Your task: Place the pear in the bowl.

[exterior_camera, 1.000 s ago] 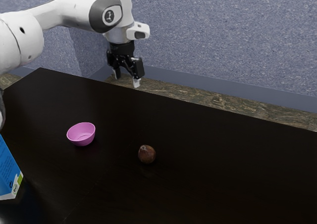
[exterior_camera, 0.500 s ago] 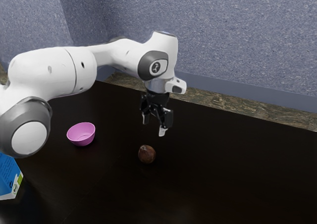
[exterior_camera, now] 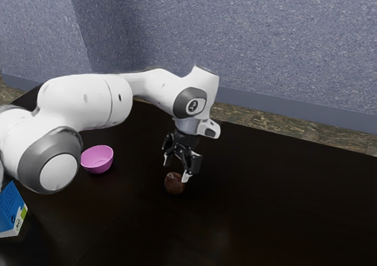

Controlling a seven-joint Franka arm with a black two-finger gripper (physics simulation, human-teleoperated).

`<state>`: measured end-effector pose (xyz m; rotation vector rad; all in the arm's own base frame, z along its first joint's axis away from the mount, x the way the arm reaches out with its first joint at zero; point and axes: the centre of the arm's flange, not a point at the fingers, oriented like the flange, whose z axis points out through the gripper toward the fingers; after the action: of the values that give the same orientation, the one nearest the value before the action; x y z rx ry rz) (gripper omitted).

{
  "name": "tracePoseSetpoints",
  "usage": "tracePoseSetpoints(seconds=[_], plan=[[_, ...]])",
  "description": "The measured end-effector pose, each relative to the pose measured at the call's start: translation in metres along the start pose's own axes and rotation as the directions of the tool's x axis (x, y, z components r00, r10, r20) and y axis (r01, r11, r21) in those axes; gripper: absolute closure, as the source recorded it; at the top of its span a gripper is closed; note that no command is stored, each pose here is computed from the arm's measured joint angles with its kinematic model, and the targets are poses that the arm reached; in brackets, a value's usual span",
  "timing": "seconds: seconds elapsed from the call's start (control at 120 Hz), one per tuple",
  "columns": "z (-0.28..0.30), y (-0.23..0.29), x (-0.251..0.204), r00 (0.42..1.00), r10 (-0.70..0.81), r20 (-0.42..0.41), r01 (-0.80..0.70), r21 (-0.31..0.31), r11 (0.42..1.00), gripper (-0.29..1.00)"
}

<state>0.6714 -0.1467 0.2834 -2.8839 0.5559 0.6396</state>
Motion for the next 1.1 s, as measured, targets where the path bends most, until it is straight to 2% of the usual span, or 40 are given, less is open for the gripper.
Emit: tracePoseSetpoints(seconds=[0.358, 0.75, 0.983, 1.1], plan=[[0.041, -0.009, 0.020, 1.000, -0.012, 0.017, 0.011, 0.011, 1.000, 0.00], [0.054, -0.009, 0.021, 0.999, -0.013, 0.038, 0.013, 0.006, 1.000, 0.00], [0.056, -0.009, 0.019, 0.999, -0.015, 0.053, 0.015, 0.003, 1.000, 0.20], [0.056, -0.009, 0.018, 0.998, -0.016, 0.060, 0.016, 0.002, 1.000, 0.25]])
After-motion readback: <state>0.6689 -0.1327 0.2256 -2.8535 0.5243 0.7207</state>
